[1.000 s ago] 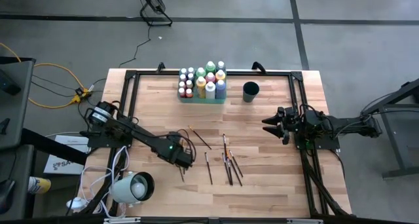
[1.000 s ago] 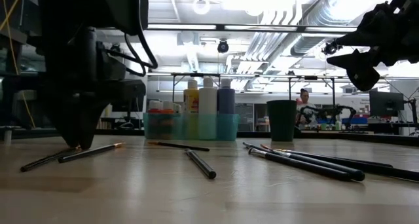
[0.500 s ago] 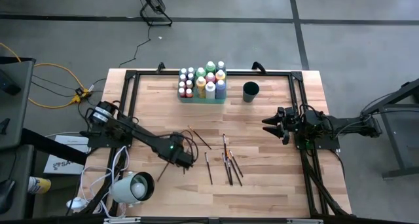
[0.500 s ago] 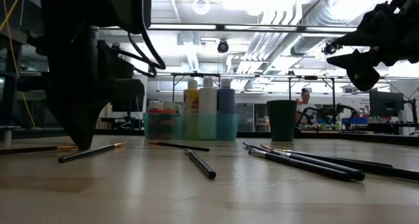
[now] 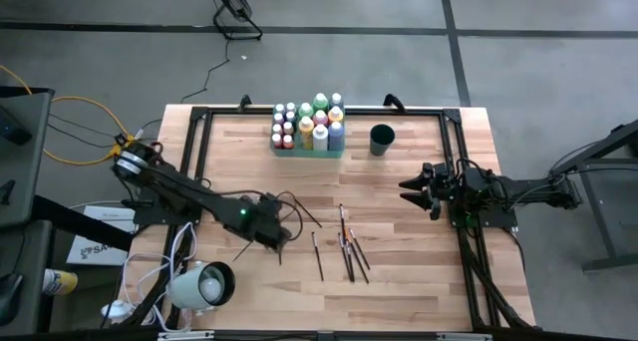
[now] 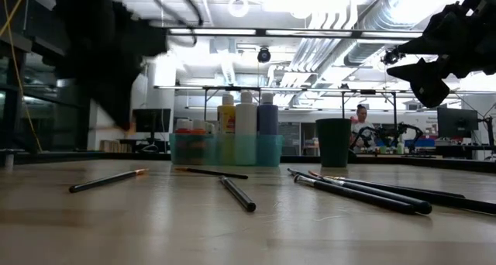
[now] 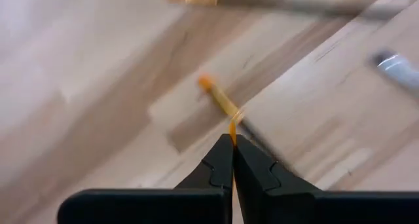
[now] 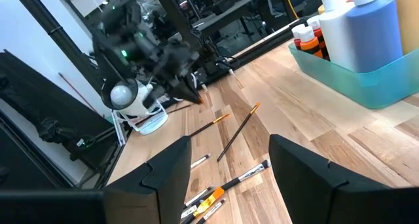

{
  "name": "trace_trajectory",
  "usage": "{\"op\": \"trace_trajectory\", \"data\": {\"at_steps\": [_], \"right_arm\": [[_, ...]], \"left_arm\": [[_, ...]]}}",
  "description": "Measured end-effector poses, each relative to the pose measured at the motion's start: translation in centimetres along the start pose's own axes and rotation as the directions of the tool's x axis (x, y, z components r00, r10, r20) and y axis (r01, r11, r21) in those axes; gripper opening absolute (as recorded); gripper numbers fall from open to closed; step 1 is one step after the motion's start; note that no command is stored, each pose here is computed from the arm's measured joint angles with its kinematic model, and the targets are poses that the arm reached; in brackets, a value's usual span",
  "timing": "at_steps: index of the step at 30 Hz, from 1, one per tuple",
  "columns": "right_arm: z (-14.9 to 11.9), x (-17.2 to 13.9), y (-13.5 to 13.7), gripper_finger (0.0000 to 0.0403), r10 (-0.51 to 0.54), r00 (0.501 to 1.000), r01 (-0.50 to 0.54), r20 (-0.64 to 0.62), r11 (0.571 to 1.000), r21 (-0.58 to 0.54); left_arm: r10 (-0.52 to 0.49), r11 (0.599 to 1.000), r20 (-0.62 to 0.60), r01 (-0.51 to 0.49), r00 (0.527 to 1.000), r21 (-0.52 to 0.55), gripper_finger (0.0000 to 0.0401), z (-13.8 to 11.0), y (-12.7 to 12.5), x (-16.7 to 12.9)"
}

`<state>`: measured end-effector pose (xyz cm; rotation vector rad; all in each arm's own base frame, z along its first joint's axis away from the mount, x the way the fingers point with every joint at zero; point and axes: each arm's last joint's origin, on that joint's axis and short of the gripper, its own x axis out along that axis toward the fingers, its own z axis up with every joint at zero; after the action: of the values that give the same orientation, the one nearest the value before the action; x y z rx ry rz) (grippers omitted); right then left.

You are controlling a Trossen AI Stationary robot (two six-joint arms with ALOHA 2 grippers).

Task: Pick & Place Paint Supplies
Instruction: Put the orange paint brush into the green cup

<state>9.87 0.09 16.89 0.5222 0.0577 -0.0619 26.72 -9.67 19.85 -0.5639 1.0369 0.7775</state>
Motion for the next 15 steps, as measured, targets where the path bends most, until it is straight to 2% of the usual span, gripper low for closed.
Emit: {"op": "trace_trajectory", "data": {"at_steps": [4, 7, 11, 15], "right_arm": [[0.0, 0.0, 0.0, 0.0199, 0.000, 1.000, 0.000, 0.000, 1.000, 0.000], [0.0, 0.0, 0.0, 0.0199, 0.000, 1.000, 0.000, 0.000, 1.000, 0.000], [0.0, 0.0, 0.0, 0.0199, 0.001, 1.000, -0.001, 0.003, 1.000, 0.000], [0.3, 0.0, 0.2, 0.0199, 0.022, 0.999, -0.024, 0.038, 0.999, 0.033]], "left_arm": [[-0.073, 0.997, 0.141, 0.067, 0.987, 0.048, 0.0000, 1.1, 0.4, -2.0], [-0.159, 0.985, 0.257, 0.137, 0.953, 0.101, 0.0000, 2.1, 0.4, -3.8], [-0.284, 0.954, 0.396, 0.216, 0.873, 0.207, 0.0000, 3.6, -0.2, -5.8], [-0.411, 0.904, 0.516, 0.264, 0.752, 0.336, 0.0000, 5.7, -1.3, -7.2]]}}
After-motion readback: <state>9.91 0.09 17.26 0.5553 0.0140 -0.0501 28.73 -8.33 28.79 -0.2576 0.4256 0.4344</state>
